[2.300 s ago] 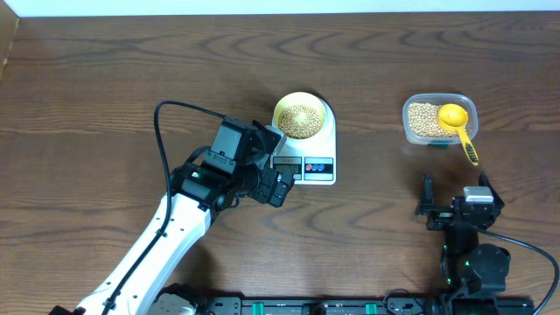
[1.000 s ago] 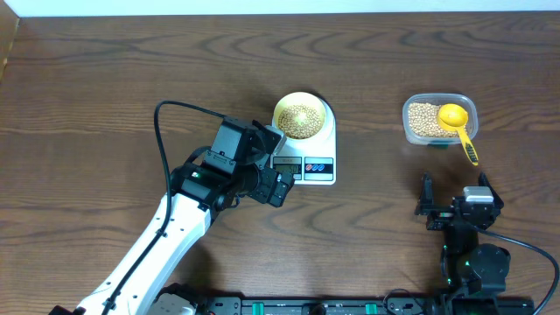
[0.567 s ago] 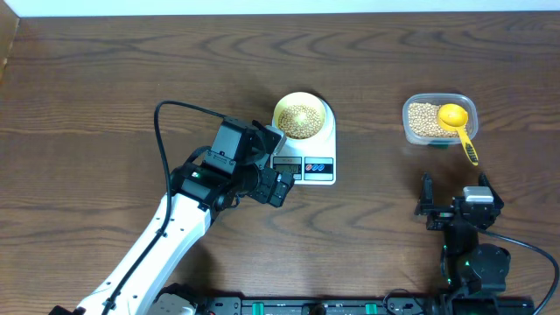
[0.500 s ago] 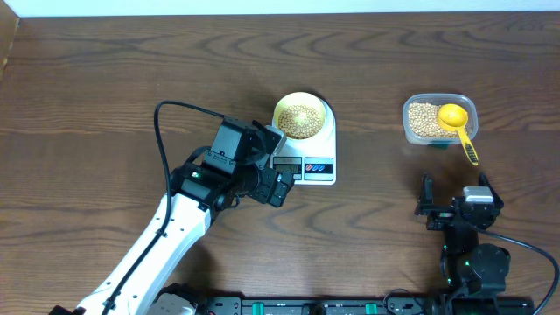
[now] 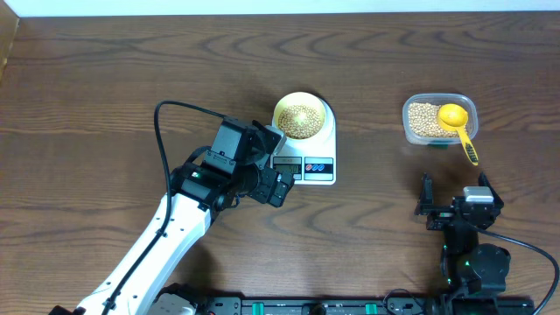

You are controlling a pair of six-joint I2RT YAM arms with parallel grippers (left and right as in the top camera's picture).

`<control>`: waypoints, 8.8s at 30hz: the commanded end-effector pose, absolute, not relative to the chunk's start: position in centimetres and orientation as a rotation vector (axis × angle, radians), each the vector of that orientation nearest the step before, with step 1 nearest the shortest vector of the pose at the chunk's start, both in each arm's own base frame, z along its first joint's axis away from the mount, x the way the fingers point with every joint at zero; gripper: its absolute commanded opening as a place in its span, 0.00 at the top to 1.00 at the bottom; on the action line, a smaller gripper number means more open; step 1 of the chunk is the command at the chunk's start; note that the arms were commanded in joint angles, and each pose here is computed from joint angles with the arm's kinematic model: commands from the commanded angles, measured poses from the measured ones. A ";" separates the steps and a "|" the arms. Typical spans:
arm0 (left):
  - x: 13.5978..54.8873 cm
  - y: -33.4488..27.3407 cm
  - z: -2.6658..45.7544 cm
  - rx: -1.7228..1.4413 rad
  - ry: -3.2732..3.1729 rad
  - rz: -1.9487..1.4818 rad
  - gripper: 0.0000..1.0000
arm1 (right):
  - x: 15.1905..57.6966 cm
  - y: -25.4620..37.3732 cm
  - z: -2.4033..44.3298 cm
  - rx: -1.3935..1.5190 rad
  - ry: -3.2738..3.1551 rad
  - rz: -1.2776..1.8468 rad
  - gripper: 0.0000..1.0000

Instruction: Scoop item into bowl and weigh 50g on scale

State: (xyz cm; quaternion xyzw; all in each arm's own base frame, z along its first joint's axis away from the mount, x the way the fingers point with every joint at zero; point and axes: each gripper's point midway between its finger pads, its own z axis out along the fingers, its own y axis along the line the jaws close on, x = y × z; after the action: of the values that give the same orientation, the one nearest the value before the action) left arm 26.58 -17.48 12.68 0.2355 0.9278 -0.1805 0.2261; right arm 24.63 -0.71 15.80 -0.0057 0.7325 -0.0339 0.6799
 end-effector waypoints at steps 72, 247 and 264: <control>31.4 -2.0 23.2 0.004 2.130 0.246 0.02 | 24.6 -0.9 15.7 0.005 1.643 -0.067 0.01; 24.4 0.4 13.9 -0.020 1.717 -0.025 0.02 | 24.6 -0.9 15.7 0.005 1.643 -0.067 0.01; 24.4 0.4 13.9 -0.020 1.718 -0.025 0.02 | 24.6 -0.9 15.7 0.005 1.643 -0.067 0.01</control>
State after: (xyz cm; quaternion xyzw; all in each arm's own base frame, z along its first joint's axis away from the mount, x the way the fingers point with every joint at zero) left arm 24.51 1.06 15.23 -0.0232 0.7417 0.0023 0.6703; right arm 24.63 -0.66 15.80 -0.0066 0.7325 -0.0327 0.6799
